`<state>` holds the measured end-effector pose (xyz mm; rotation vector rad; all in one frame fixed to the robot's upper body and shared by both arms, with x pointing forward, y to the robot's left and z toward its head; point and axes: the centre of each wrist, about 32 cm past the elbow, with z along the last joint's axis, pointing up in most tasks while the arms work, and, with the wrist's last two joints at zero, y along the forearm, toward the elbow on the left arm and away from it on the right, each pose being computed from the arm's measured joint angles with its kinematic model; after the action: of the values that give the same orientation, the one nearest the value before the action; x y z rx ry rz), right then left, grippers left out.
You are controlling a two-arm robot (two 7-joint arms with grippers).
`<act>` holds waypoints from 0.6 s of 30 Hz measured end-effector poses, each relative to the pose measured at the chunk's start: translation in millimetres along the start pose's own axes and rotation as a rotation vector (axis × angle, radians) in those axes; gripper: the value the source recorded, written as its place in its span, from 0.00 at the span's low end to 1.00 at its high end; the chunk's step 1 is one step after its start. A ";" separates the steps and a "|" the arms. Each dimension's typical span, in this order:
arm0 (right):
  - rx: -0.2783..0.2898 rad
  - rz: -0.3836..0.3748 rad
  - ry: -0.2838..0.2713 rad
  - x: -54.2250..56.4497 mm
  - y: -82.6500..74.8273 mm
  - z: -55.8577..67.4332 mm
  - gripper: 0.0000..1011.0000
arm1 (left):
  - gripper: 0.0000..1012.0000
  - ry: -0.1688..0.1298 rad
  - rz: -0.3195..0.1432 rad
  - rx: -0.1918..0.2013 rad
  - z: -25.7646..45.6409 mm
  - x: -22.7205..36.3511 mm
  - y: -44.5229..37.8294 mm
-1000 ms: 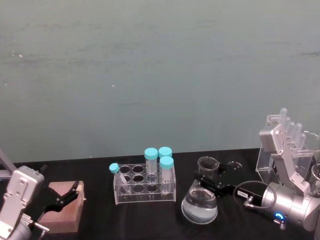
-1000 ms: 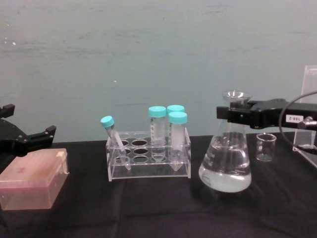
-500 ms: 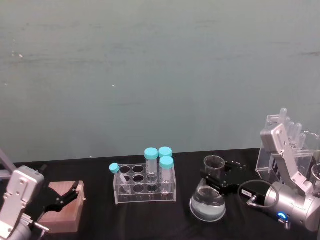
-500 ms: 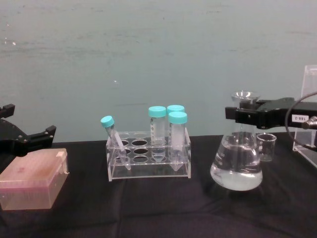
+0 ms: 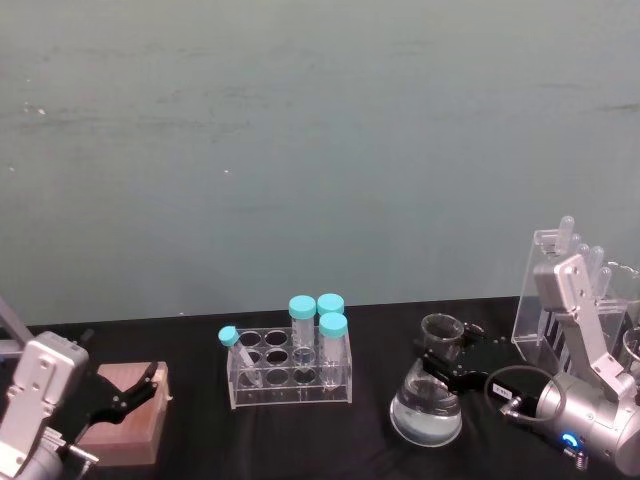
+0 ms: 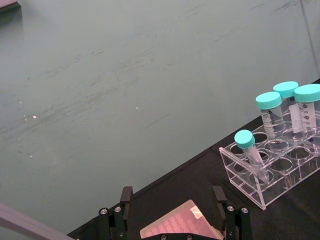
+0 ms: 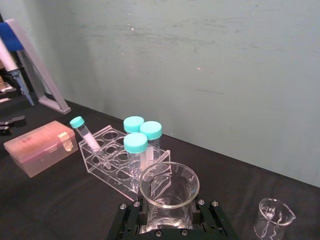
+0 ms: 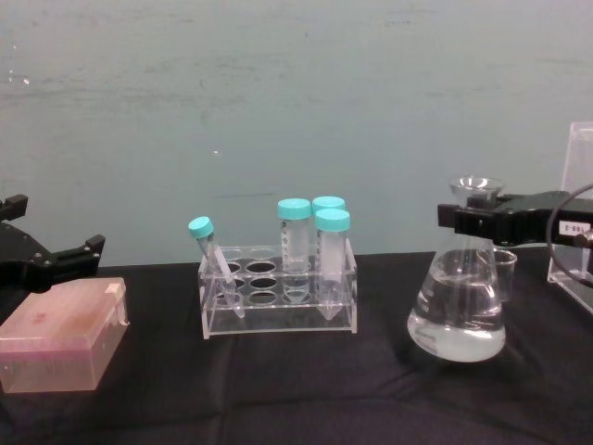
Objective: Place the experimental apparatus aside using one hand.
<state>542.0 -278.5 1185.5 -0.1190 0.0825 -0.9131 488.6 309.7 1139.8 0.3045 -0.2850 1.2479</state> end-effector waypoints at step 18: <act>0.004 -0.095 -0.002 -0.3 -7.9 -1.8 0.45 | 0.99 0.000 0.000 0.000 0.0 0.0 0.0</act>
<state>535.3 -283.1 1184.8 -0.1207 0.0739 -1.0075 488.6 309.7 1139.8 0.3044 -0.2851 1.2480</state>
